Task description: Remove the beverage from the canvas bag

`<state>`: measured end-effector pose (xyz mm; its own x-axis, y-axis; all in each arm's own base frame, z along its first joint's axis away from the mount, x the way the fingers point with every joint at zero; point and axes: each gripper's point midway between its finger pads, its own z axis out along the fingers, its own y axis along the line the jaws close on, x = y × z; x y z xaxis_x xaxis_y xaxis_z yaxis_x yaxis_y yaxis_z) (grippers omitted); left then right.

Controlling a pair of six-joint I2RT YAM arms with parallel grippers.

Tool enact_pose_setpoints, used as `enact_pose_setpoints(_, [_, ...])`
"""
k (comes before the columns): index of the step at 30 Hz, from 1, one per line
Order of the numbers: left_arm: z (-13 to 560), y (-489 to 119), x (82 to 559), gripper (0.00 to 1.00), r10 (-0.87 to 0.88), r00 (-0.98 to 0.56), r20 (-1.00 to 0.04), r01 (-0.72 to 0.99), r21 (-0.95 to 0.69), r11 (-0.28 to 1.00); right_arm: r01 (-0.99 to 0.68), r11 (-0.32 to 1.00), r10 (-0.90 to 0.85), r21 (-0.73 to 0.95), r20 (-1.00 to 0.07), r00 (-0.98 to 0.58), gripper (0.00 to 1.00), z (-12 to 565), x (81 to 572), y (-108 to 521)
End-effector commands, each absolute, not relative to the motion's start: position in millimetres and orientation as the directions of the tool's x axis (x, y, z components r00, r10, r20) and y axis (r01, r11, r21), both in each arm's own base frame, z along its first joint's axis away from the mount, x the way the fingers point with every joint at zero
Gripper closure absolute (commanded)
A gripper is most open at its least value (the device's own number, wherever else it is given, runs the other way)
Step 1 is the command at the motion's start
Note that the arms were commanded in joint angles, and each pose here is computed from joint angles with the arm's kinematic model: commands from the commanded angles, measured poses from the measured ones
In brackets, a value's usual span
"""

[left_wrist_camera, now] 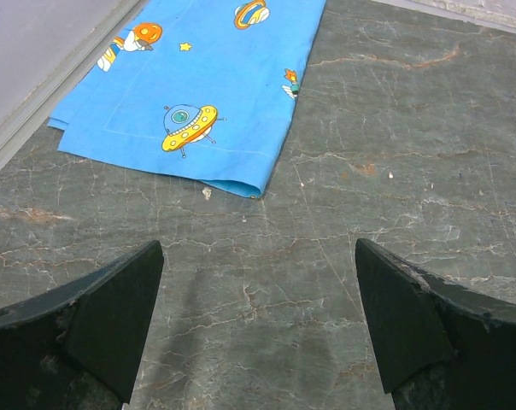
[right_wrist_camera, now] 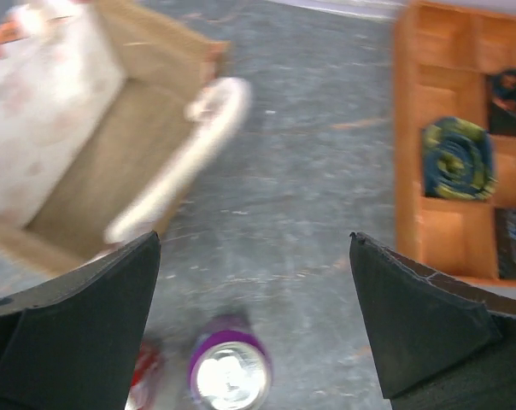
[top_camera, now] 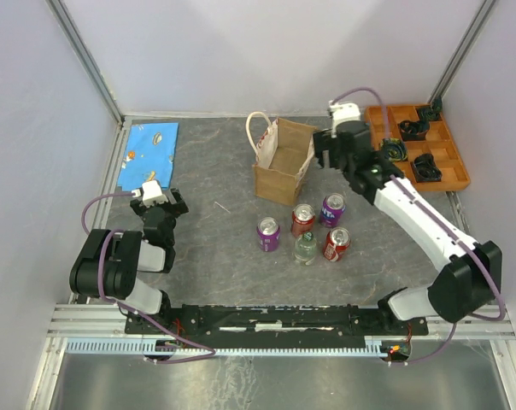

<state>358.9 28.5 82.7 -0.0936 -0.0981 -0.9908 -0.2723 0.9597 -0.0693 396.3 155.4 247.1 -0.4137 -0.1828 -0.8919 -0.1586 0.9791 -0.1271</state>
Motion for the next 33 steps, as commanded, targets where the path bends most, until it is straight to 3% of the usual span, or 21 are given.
enact_pose_setpoints(1, [96, 32, 365, 0.01, -0.048, -0.060, -0.997, -0.279, -0.029, 0.960, 0.017, 0.997, -0.061, -0.072, -0.931, -0.361, 0.01, 261, 413, 90])
enact_pose_setpoints(14, [96, 32, 366, 0.01, -0.047, -0.059, -0.997, -0.279, -0.029, 0.960, 0.446, 0.883, 0.267, 0.144, -0.937, -0.226, 0.01, 205, 404, -105])
enact_pose_setpoints(24, [96, 32, 366, 0.01, -0.046, -0.060, -0.997, -0.280, -0.027, 0.960, 0.529, 0.846, 0.170, 0.068, -0.974, -0.146, 0.01, 219, 380, -137])
enact_pose_setpoints(33, [96, 31, 366, 0.01, -0.046, -0.059, -0.997, -0.279, -0.027, 0.960, 0.528, 0.835, 0.155, 0.153, -0.987, 0.041, 0.01, 242, 357, -134])
